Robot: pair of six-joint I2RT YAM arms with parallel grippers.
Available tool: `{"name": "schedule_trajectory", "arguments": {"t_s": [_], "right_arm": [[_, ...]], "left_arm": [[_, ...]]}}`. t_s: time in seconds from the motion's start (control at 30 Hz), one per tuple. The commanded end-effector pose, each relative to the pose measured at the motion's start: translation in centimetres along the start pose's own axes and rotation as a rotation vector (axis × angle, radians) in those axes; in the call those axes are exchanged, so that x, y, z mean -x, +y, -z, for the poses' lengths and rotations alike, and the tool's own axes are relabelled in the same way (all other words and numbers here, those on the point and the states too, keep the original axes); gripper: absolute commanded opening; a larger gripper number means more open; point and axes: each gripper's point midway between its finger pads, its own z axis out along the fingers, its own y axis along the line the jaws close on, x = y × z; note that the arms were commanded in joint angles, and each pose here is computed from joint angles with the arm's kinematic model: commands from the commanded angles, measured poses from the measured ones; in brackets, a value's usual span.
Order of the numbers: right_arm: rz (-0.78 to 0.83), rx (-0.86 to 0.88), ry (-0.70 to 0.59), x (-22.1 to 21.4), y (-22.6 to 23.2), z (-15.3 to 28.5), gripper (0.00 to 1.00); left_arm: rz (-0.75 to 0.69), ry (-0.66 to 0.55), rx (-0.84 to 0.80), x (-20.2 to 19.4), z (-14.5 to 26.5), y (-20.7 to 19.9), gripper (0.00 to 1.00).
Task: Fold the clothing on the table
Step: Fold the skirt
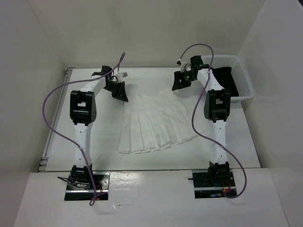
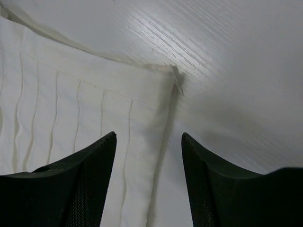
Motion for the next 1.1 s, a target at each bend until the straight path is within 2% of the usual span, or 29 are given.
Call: {"name": "schedule_trajectory", "arguments": {"t_s": [0.0, 0.13, 0.53, 0.77, 1.07], "right_arm": [[0.018, 0.108, 0.0, 0.5, 1.6, -0.7, 0.62], [0.029, 0.104, -0.014, 1.7, 1.0, -1.2, 0.62], [0.017, 0.099, 0.024, 0.2, -0.7, -2.7, 0.62], [0.028, 0.105, 0.008, 0.8, -1.0, -3.1, 0.61], [0.028, 0.148, 0.048, -0.7, -0.3, -4.8, 0.47]], "left_arm": [[-0.037, 0.072, 0.054, -2.3, -0.6, 0.7, 0.02], [-0.048, 0.077, 0.075, -2.4, -0.4, 1.0, 0.02], [-0.06, 0.09, 0.081, -3.1, -0.5, 0.8, 0.02], [-0.071, 0.102, 0.076, -3.4, -0.7, 0.4, 0.02], [-0.065, 0.11, 0.075, -3.6, -0.7, 0.3, 0.02]]}}
